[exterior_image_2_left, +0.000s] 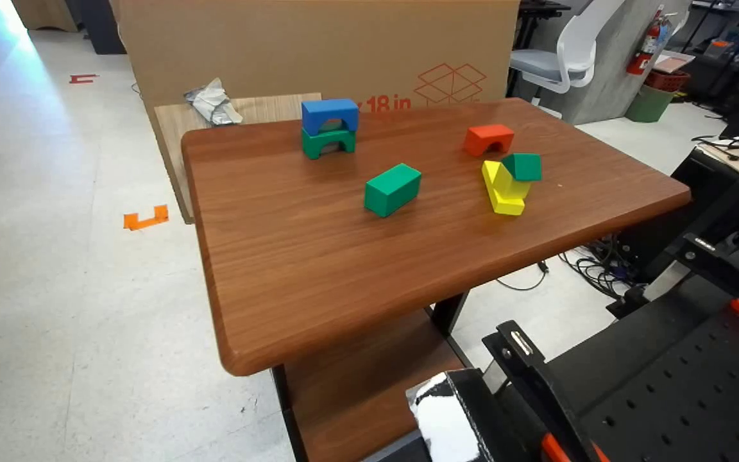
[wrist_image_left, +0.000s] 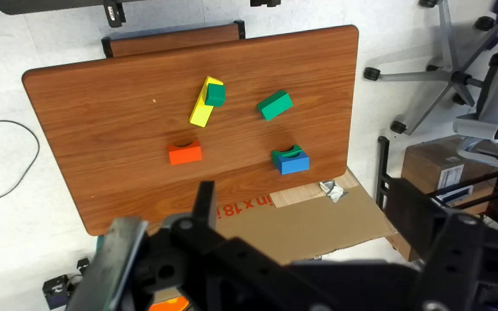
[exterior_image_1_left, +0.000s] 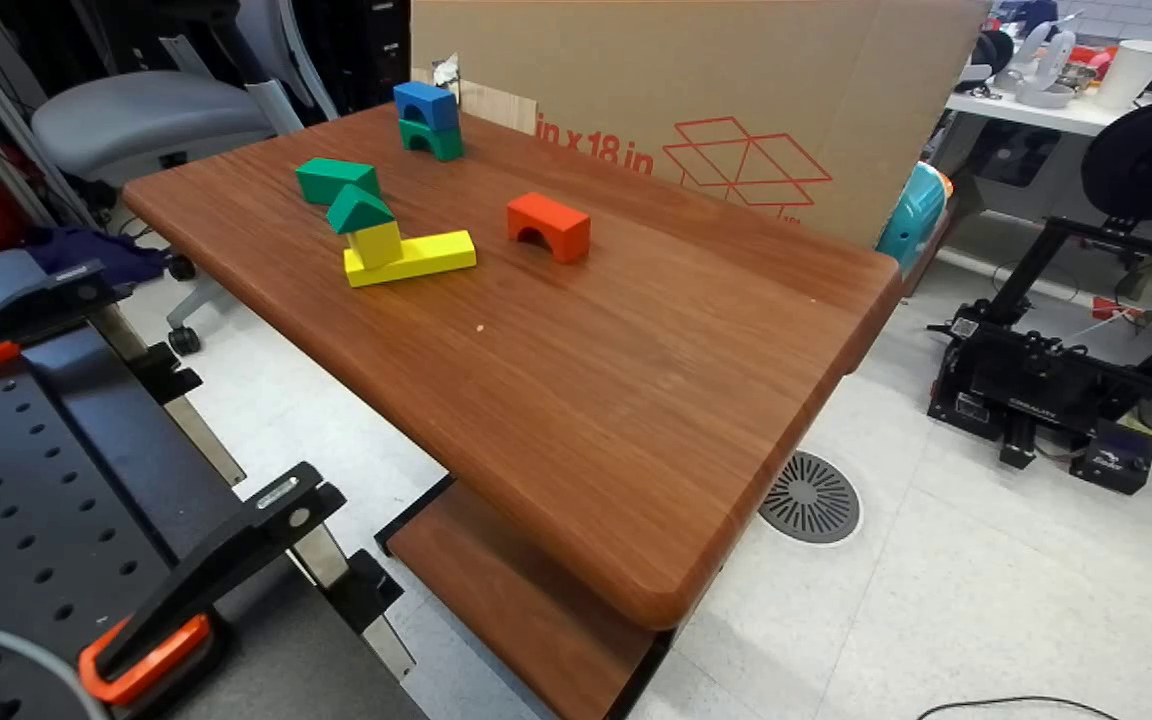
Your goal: Move the orange block backwards
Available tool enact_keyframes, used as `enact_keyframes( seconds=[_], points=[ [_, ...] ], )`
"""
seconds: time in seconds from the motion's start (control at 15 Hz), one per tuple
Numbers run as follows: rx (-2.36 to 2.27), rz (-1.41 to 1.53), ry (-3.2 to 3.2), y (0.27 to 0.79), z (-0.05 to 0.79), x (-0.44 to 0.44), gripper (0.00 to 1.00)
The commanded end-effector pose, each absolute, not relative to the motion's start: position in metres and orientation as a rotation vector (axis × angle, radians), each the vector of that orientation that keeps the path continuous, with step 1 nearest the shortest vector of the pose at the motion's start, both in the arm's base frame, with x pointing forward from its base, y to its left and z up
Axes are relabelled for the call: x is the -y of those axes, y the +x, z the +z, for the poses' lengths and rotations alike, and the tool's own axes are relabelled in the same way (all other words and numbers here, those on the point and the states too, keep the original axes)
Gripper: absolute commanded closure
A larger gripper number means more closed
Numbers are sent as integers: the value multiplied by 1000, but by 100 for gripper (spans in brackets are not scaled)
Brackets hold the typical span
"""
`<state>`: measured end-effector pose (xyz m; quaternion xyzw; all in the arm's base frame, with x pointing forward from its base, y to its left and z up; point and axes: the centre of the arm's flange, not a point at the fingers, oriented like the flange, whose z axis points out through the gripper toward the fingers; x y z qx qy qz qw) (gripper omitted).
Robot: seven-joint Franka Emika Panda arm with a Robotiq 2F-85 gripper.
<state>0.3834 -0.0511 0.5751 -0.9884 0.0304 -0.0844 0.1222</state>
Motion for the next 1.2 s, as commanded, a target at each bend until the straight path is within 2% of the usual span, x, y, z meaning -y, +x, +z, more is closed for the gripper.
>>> enact_keyframes(
  seconds=[0.0,0.27,1.13],
  points=[
    [-89,-246,-2885,383,575,51,0],
    [-86,-246,-2935,399,562,51,0],
    [-108,-152,-3073,523,437,47,0]
  ],
)
